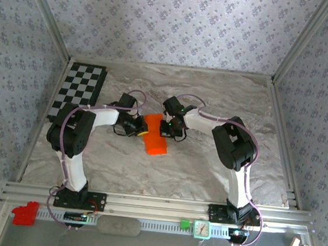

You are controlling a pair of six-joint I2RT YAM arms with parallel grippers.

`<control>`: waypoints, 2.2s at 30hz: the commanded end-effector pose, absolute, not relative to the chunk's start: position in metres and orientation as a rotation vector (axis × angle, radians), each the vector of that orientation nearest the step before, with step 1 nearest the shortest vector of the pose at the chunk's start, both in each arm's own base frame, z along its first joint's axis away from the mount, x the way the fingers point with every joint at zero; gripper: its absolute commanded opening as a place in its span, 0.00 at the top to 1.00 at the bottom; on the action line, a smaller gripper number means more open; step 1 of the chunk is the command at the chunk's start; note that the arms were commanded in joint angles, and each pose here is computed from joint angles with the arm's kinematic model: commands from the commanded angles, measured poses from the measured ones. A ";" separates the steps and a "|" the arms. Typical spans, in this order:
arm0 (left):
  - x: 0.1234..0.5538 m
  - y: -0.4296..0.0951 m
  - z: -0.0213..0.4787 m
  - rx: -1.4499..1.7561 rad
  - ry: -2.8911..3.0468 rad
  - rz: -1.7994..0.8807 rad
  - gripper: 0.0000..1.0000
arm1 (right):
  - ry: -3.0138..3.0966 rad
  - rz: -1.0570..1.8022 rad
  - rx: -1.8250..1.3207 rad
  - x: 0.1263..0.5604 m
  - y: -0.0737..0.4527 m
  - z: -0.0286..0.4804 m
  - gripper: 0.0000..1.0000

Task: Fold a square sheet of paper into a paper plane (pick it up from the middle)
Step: First fold the square sheet of paper in half at the center of the table.

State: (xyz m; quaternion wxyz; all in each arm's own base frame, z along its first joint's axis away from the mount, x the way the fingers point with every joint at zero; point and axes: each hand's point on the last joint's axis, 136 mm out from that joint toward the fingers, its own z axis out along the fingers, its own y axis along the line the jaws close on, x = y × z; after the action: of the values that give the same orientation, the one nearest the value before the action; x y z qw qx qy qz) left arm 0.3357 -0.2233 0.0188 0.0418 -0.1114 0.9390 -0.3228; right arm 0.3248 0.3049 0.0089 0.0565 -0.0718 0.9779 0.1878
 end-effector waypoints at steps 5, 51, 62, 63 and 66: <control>0.337 -0.191 0.037 -0.318 2.840 -0.808 0.89 | 3.264 -0.153 -0.181 0.265 0.194 -0.074 0.93; 0.391 -0.240 0.058 -0.192 2.596 -1.115 0.94 | 3.287 -0.201 -0.188 0.259 0.188 -0.080 0.94; 0.419 -0.208 0.012 -0.299 2.686 -0.873 0.94 | 3.291 -0.215 -0.186 0.254 0.183 -0.082 0.94; 0.422 -0.202 0.009 -0.322 2.682 -0.856 0.94 | 3.291 -0.219 -0.186 0.254 0.182 -0.083 0.94; 0.431 -0.186 0.007 -0.374 2.672 -0.811 0.94 | 3.292 -0.226 -0.184 0.252 0.181 -0.083 0.94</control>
State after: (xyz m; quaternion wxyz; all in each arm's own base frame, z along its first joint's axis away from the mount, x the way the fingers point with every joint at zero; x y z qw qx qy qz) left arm 0.4150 -0.2192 0.0233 0.1433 -0.1021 0.9238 -0.3401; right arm 0.3242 0.2997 0.0033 0.0634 -0.0760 0.9800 0.1727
